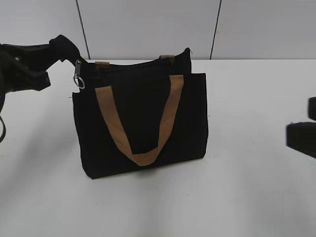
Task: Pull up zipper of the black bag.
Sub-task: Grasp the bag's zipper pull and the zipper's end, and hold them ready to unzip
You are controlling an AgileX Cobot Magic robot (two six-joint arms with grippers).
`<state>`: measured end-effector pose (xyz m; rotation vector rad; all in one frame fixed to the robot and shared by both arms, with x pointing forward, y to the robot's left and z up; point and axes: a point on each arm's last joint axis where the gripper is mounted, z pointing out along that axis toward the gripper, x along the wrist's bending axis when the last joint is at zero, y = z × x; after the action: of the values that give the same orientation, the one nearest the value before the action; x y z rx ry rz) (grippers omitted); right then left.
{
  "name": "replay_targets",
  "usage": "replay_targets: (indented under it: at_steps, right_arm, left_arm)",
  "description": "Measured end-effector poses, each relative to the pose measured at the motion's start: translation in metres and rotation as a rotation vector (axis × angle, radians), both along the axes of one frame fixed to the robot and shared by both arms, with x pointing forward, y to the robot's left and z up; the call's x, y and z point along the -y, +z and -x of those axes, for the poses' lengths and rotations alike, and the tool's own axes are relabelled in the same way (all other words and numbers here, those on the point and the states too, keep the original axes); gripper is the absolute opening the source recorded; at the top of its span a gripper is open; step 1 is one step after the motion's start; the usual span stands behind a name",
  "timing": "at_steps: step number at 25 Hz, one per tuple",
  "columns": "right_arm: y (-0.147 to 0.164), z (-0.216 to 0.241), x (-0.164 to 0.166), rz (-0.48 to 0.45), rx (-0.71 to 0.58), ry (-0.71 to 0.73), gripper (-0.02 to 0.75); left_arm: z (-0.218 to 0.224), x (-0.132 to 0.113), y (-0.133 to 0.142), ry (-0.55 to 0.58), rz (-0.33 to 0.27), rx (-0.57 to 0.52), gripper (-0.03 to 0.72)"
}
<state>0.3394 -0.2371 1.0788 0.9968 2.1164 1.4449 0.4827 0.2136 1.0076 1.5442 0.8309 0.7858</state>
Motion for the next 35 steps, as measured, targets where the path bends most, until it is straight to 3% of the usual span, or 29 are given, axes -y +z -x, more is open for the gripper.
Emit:
replay_targets:
  at_steps: [4, 8, 13, 23, 35]
  right_arm:
    - [-0.013, -0.032, -0.018, -0.043, -0.064, 0.105, 0.477]
    - [-0.023, -0.06, -0.039, -0.018, -0.086, 0.202, 0.477]
    - [-0.013, -0.098, -0.066, 0.023, -0.049, 0.28, 0.477]
    - [-0.023, -0.154, -0.1, 0.062, -0.08, 0.337, 0.477]
    - [-0.023, -0.18, -0.131, 0.049, -0.077, 0.414, 0.477]
  left_arm:
    - [0.0, 0.0, 0.0, 0.007, 0.006, -0.002, -0.007]
    - [-0.001, -0.001, 0.0, 0.013, 0.01, -0.005, -0.007]
    - [0.0, -0.001, 0.0, 0.014, 0.01, -0.006, -0.007]
    - [0.0, -0.001, 0.001, 0.014, 0.011, -0.004, -0.007]
    - [-0.001, -0.001, 0.0, 0.019, 0.005, -0.015, -0.007]
